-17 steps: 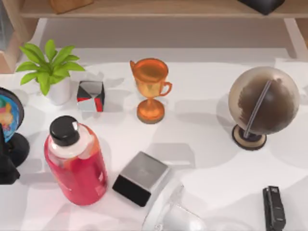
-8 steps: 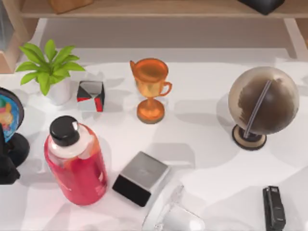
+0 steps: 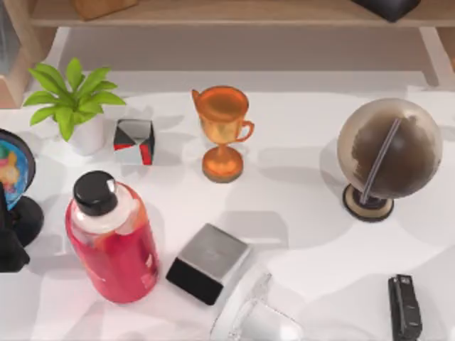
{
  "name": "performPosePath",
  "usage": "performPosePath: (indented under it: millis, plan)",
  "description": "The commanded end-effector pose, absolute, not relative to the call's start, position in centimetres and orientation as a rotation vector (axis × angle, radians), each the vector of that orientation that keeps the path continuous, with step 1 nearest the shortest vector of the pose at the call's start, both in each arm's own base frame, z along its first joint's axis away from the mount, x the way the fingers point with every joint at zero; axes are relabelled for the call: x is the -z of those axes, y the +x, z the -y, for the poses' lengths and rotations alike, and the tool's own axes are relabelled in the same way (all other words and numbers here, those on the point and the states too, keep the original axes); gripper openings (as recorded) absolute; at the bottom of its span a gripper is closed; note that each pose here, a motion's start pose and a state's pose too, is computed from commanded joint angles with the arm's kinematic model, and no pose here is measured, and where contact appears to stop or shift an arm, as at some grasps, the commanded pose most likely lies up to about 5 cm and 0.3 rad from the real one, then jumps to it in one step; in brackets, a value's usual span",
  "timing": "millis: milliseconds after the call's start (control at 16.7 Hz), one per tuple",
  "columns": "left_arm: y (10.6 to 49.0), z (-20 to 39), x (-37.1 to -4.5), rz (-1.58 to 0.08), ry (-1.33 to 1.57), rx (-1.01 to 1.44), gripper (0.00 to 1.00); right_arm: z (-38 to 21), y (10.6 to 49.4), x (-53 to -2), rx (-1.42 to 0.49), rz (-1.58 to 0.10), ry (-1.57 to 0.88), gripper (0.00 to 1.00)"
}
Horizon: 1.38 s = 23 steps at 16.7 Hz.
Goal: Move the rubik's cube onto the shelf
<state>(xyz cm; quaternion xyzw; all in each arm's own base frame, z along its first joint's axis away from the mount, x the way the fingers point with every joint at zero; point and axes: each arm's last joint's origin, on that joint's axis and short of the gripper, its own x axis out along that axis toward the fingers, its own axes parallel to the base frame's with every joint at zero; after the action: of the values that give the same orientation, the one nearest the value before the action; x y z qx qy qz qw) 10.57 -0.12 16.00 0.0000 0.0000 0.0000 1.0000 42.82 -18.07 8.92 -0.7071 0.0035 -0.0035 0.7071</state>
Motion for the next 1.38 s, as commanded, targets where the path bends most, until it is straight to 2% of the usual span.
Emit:
performPosePath:
  millis: [420,1020,1380]
  plan:
    - [10.6,0.1,-16.0,0.0,0.0,0.0,1.0,18.1,42.8,-8.9,0.008,-0.008,-1.571,0.02]
    - [10.6,0.1,-16.0,0.0,0.0,0.0,1.0,18.2,42.7,-8.9,0.009,-0.013,-1.567,0.0]
    - [10.6,0.1,-16.0,0.0,0.0,0.0,1.0,18.2,38.3,-8.6,0.002,-0.021,-1.562,0.0]
